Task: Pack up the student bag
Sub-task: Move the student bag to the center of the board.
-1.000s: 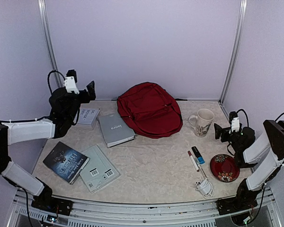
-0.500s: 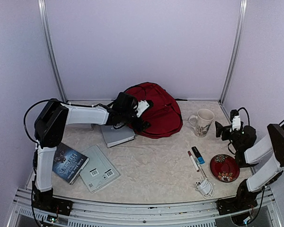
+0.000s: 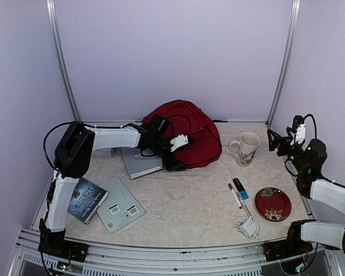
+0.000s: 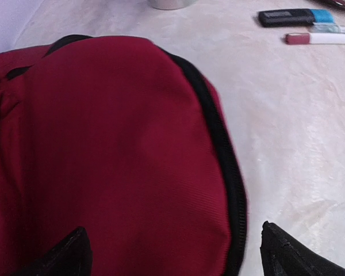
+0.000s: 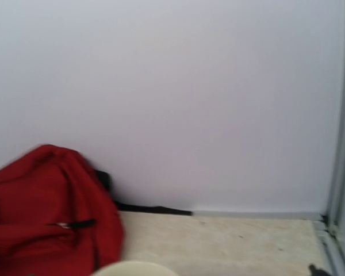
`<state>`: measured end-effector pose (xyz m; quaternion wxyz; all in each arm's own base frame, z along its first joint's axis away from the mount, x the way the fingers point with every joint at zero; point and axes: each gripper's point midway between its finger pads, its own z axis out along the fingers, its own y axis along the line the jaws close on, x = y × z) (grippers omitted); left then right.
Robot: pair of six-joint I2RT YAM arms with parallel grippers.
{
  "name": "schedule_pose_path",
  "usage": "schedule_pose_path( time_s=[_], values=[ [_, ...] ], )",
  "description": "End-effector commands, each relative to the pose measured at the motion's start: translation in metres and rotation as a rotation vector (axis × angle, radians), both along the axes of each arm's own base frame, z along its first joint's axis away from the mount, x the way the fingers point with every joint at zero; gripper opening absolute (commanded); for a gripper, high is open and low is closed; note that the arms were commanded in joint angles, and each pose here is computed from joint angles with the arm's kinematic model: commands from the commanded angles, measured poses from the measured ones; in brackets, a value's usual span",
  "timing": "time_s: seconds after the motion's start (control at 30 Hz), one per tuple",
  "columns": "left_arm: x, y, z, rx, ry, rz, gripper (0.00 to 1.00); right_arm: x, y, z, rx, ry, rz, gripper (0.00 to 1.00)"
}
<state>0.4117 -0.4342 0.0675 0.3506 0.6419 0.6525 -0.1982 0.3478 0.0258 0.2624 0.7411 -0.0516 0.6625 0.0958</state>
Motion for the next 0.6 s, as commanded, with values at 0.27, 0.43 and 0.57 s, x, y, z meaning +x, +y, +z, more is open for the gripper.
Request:
schedule_pose_path(
  time_s=[0.27, 0.43, 0.57],
  values=[
    [0.0, 0.001, -0.012, 0.098, -0.131, 0.028, 0.82, -0.012, 0.029, 0.015, 0.036, 0.067, 0.17, 1.0],
    [0.015, -0.002, 0.006, 0.081, -0.224, 0.091, 0.05, -0.018, 0.042, 0.031, 0.057, 0.073, 0.26, 1.0],
    [0.02, 0.007, 0.073, -0.003, -0.307, 0.217, 0.0, -0.025, 0.05, 0.042, 0.047, 0.096, 0.3, 1.0]
  ],
)
